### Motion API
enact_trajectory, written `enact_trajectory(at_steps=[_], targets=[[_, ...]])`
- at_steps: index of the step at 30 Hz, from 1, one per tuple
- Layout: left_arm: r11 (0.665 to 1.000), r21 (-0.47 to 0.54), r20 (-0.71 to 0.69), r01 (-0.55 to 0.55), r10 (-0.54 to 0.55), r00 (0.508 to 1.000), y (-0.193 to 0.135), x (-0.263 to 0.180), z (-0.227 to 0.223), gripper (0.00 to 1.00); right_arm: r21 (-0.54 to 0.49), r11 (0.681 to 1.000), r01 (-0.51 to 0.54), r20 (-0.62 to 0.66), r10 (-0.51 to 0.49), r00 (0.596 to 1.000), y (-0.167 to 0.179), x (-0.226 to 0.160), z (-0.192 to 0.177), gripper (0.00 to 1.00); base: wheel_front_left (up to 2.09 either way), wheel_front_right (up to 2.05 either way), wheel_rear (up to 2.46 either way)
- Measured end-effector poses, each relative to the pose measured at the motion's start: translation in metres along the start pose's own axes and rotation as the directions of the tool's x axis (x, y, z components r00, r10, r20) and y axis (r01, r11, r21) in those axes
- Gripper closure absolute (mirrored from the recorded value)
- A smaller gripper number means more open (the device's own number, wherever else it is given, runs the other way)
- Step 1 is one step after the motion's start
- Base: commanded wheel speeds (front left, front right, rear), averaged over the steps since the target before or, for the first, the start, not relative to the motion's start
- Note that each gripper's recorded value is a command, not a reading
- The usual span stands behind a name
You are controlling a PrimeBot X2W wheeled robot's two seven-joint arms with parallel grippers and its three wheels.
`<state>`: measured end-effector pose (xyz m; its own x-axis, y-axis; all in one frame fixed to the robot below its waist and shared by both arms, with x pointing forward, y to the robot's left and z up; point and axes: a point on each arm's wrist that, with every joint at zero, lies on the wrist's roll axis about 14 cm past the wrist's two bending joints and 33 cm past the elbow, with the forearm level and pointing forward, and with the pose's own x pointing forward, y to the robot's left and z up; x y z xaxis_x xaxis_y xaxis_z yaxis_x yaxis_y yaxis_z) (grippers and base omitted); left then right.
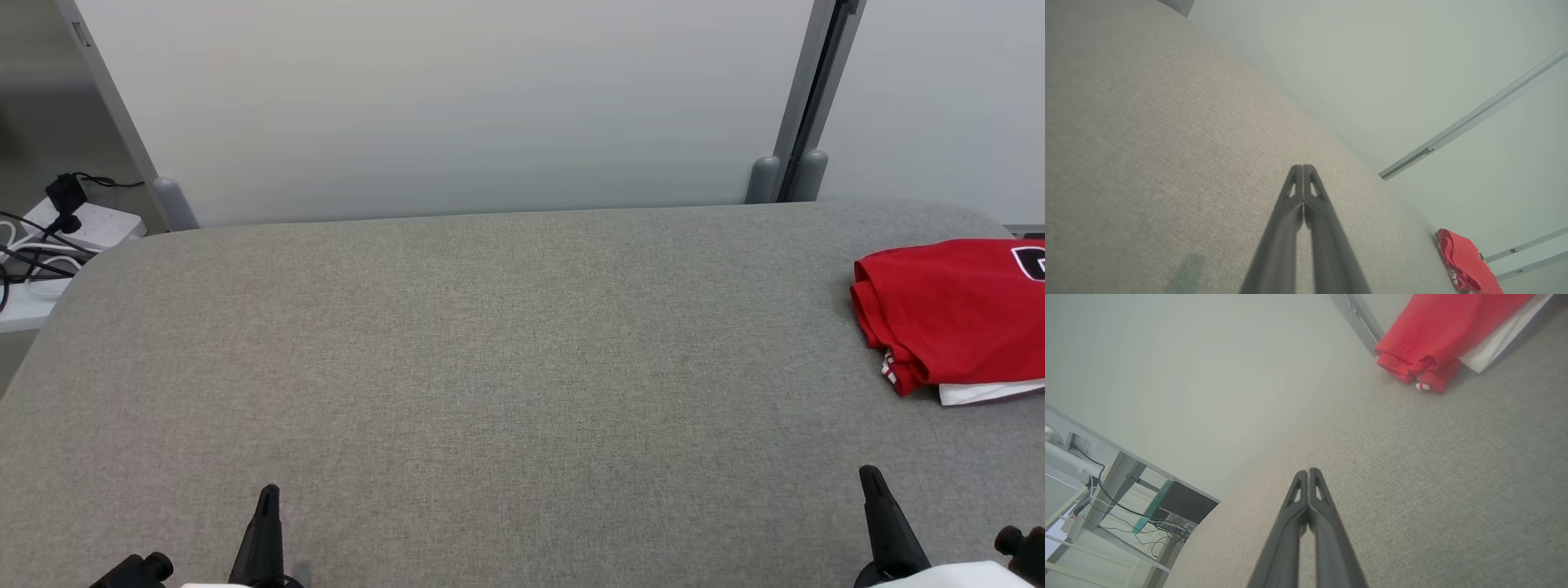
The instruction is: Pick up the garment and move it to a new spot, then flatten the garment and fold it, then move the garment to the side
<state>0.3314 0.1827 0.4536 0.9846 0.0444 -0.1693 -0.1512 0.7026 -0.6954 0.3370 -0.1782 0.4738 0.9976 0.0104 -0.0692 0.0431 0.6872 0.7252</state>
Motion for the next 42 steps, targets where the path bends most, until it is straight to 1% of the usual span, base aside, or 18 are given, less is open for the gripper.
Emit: enact_trajectory(at_steps=[10,18,24,33,36,42], targets=[[0.994,-0.112,-0.010,-0.006,0.005,1.000,0.001,0.005,0.001,1.00,0.104,0.994,0.017,0.003,-0.017,1.000,-0.004,0.005,0.004,1.00,0.00,0.00,0.00],[0.980,-0.197,-0.020,0.000,-0.004,1.000,-0.001,0.009,0.002,1.00,0.189,0.982,0.023,0.004,-0.024,1.000,-0.005,0.010,0.007,1.00,0.00,0.00,0.00],[0.965,-0.262,-0.027,-0.006,-0.001,1.000,0.000,0.012,0.003,1.00,0.250,0.968,0.036,0.006,-0.039,0.999,-0.009,0.011,0.009,1.00,0.00,0.00,0.00],[0.933,-0.359,-0.031,0.000,-0.012,0.999,-0.002,0.016,0.005,1.00,0.340,0.939,0.042,-0.004,-0.043,0.999,-0.011,0.016,0.010,1.00,0.00,0.00,0.00],[0.926,-0.379,-0.024,0.008,-0.019,1.000,-0.005,0.019,0.007,1.00,0.360,0.932,0.045,-0.002,-0.048,0.999,-0.012,0.017,0.011,1.00,0.00,0.00,0.00],[0.899,-0.439,-0.028,0.014,-0.029,0.999,-0.006,0.021,0.008,1.00,0.420,0.907,0.036,0.008,-0.044,0.999,-0.011,0.022,0.016,1.00,0.00,0.00,0.00]])
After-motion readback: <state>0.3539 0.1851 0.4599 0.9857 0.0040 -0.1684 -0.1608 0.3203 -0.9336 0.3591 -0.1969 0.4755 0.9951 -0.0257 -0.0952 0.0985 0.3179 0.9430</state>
